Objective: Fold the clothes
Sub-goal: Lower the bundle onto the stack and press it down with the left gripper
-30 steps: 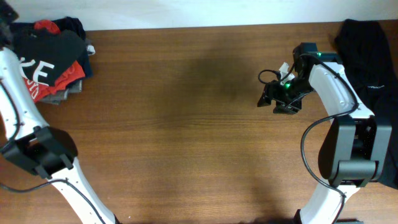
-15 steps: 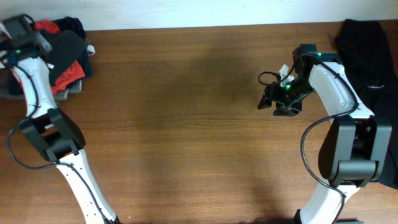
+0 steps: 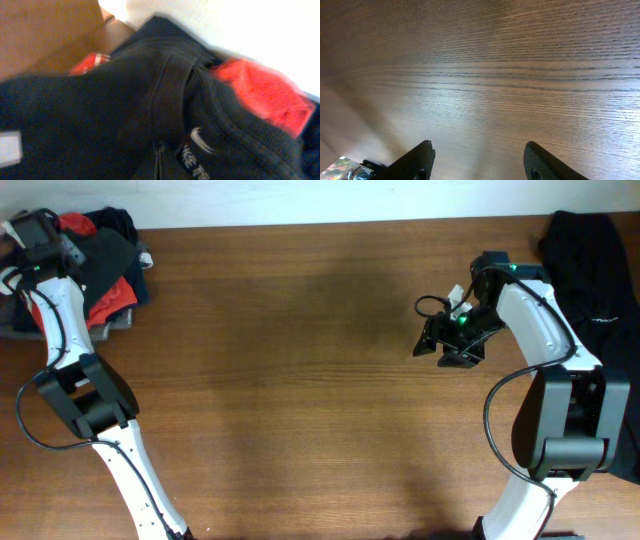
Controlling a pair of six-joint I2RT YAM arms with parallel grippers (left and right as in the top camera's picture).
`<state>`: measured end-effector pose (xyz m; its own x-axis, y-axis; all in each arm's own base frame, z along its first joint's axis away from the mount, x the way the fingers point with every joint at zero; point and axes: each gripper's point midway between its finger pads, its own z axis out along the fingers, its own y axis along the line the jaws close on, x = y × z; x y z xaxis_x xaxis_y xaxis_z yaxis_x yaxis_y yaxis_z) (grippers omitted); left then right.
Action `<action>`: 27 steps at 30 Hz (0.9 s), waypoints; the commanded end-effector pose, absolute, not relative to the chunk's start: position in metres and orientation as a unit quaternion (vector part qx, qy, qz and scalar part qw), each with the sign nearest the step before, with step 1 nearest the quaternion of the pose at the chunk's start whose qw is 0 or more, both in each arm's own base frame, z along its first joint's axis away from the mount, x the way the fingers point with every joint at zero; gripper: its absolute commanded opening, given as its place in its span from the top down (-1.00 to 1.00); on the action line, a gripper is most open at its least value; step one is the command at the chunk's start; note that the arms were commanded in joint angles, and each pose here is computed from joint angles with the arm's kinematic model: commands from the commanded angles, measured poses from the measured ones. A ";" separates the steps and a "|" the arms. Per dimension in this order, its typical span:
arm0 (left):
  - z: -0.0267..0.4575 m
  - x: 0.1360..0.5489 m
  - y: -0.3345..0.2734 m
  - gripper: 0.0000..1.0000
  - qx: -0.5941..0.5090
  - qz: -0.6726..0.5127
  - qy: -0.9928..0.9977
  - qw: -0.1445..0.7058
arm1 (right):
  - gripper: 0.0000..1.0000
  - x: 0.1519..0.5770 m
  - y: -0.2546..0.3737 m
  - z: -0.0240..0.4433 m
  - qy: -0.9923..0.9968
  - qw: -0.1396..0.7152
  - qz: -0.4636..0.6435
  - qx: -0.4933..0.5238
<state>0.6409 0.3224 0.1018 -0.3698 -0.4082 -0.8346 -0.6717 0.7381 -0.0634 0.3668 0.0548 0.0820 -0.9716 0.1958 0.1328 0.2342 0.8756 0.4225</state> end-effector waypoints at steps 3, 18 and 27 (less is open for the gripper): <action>0.187 0.657 0.317 0.99 -0.308 0.150 0.769 0.539 | -0.25 0.369 0.056 0.081 -0.966 0.040 -0.231 -0.112; 0.169 0.608 0.380 0.99 -0.339 0.285 0.763 0.471 | -0.24 0.368 0.056 0.081 -0.965 0.043 -0.231 -0.113; 0.130 0.581 0.404 1.00 -0.362 0.332 0.769 0.410 | -0.23 0.368 0.056 0.081 -0.965 0.042 -0.231 -0.113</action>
